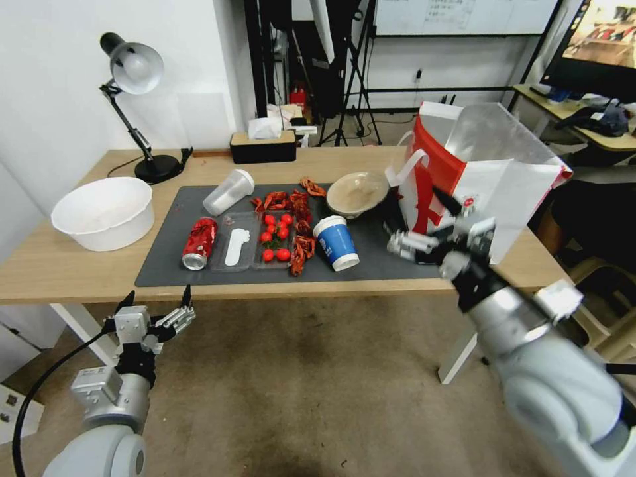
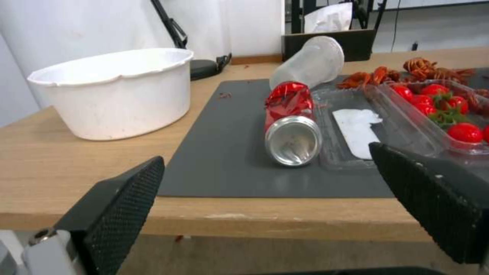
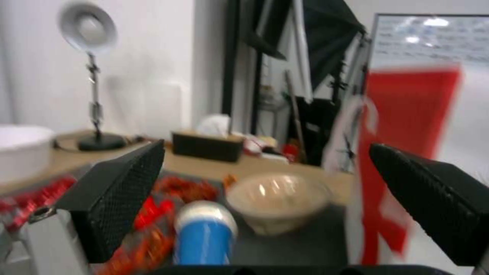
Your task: Pick up the trash from the table and place it into the takeout bag.
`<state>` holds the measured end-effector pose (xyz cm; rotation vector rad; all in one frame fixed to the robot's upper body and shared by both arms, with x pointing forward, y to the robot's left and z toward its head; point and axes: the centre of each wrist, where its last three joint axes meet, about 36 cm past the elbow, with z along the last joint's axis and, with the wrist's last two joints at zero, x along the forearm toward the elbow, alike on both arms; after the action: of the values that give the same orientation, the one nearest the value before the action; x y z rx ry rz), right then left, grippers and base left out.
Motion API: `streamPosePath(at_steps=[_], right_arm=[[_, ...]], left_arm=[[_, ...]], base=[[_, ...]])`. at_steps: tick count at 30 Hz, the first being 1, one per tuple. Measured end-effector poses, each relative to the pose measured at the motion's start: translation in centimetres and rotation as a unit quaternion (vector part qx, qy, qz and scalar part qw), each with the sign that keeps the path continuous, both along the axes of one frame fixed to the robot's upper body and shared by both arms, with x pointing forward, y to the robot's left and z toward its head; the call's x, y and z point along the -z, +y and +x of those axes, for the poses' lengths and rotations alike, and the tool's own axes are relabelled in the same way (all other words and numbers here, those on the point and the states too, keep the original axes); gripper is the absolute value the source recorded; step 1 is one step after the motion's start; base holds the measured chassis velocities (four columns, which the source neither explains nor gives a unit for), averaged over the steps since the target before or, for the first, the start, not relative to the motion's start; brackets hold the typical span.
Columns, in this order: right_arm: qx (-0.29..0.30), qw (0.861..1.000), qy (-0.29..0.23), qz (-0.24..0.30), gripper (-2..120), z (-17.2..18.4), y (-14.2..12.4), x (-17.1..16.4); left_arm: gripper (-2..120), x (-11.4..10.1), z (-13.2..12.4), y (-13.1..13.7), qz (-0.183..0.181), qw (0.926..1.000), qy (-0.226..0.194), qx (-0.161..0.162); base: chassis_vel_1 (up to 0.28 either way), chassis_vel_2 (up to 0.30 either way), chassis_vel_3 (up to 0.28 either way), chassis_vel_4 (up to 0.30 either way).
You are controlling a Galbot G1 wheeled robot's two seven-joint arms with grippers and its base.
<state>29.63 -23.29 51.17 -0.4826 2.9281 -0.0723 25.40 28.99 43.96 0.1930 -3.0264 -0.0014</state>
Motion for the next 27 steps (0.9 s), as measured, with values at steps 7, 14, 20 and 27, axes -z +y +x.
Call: streamPosePath(at_steps=[7,14,20,27], right_arm=[[0.061,0.998,0.014,0.002,100,-2.7,1.1,5.8],[0.095,0.994,0.043,0.02,100,-4.6,2.5,11.5],[0.104,0.992,0.07,0.024,100,-5.8,3.2,14.5],[0.106,0.991,0.075,0.023,100,-5.9,3.3,15.4]], left_arm=[[100,0.3,0.1,0.2,-0.001,1.0,0.0,-0.001],[100,0.5,0.1,0.4,0.0,1.0,-0.004,0.0],[100,0.4,0.0,0.7,0.005,1.0,-0.006,-0.003],[100,0.4,0.0,0.9,0.007,0.9999,-0.006,-0.003]], base=[[0.0,0.0,0.0,0.0],[0.0,0.0,0.0,0.0],[0.0,0.0,0.0,0.0],[0.0,0.0,0.0,0.0]])
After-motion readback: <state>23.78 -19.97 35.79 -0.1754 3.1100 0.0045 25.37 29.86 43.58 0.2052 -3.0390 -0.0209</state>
